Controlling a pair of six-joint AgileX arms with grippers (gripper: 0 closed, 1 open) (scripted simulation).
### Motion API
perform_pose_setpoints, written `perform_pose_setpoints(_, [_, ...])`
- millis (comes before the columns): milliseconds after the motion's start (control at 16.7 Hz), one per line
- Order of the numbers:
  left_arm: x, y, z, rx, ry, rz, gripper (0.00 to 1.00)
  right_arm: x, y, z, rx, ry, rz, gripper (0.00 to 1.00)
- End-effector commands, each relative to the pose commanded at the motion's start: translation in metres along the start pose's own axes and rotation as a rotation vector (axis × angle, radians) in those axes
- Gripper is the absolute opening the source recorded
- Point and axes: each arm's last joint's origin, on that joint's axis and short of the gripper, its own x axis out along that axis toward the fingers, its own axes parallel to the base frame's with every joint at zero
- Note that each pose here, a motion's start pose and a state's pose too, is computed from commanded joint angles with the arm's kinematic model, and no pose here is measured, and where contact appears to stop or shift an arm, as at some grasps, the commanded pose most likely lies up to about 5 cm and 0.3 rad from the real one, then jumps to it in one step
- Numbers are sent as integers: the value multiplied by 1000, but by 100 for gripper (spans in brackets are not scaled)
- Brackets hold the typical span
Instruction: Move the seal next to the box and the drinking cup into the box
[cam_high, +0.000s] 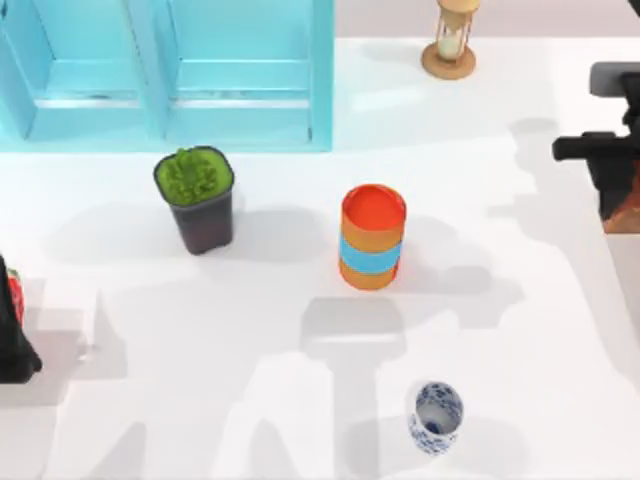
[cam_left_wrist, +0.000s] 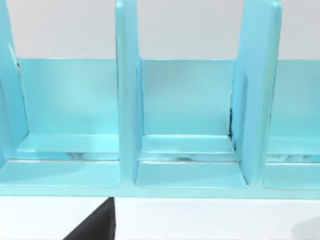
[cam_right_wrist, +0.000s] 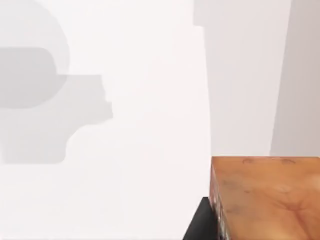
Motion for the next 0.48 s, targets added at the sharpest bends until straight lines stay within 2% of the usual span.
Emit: perform_pose_setpoints(480, [0,0,0,0,0,0,100,23,0,0,0,-3,0,0])
